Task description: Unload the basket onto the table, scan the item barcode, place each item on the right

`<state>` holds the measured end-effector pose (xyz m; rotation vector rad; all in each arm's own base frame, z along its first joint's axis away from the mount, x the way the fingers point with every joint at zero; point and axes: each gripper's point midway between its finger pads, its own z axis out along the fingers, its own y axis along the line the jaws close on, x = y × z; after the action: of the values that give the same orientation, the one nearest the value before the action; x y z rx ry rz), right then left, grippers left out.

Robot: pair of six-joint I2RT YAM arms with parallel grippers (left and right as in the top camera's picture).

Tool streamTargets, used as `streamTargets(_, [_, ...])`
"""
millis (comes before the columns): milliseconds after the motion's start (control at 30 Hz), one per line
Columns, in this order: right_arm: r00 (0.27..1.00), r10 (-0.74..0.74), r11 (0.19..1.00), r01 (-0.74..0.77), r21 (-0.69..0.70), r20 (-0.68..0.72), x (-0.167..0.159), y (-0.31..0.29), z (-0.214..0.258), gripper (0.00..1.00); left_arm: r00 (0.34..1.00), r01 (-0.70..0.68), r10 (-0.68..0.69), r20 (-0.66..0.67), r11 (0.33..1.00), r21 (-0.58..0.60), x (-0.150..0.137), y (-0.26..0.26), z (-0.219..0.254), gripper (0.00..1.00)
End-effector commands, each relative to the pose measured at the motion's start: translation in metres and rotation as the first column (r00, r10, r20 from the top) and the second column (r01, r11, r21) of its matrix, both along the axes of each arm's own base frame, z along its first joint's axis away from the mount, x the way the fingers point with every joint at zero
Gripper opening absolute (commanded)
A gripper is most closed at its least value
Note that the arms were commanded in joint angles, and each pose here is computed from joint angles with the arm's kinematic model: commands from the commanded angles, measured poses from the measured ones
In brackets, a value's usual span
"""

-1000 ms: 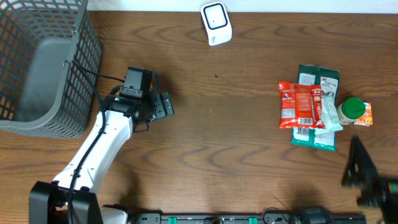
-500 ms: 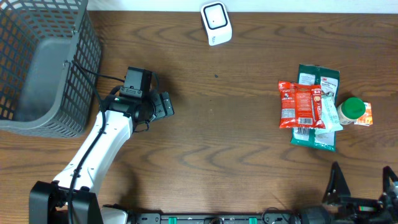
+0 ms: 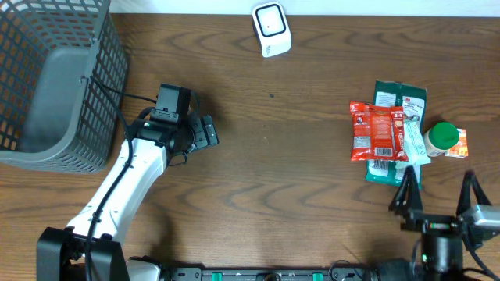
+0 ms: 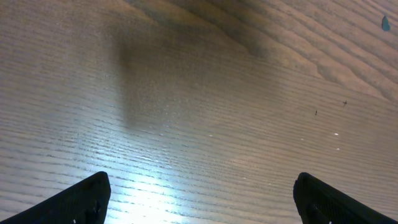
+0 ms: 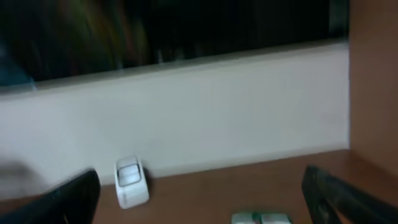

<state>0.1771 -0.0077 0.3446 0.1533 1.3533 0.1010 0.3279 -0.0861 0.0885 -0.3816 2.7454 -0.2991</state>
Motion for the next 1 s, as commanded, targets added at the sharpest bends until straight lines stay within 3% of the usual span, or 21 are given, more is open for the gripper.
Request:
streamTargets(0, [0.995,0.044,0.999,-0.041,-0.031,0.088,0.009,0.010,0.002,0.99,1.000,0.001,-0.001,-0.016,1.000,0.015,-0.003,0.003,-0.006,0.94])
streamTargets(167, [0.956,0.117,0.990,-0.089,-0.113,0.268,0.017,0.024,0.007,0.99,1.000,0.001,-0.001,-0.016,1.000,0.014,-0.003,0.003,-0.006,0.94])
streamTargets(333, [0.961,0.113,0.990,-0.087,-0.113,0.253,0.033,0.023,-0.029,0.99,1.000,0.001,-0.001,-0.016,1.000,0.014,-0.003,0.003,-0.006,0.94])
streamTargets(667, [0.993,0.121,0.989,-0.121,-0.089,0.004,0.063,0.026,-0.117,0.99,1.000,0.001,-0.001,-0.016,1.000,0.014,-0.003,0.003,-0.006,0.94])
streamTargets(967, [0.961,0.120,0.988,-0.140,-0.066,-0.249,0.069,0.026,-0.179,0.99,1.000,0.001,-0.001,-0.016,1.000,0.015,-0.003,0.003,-0.006,0.94])
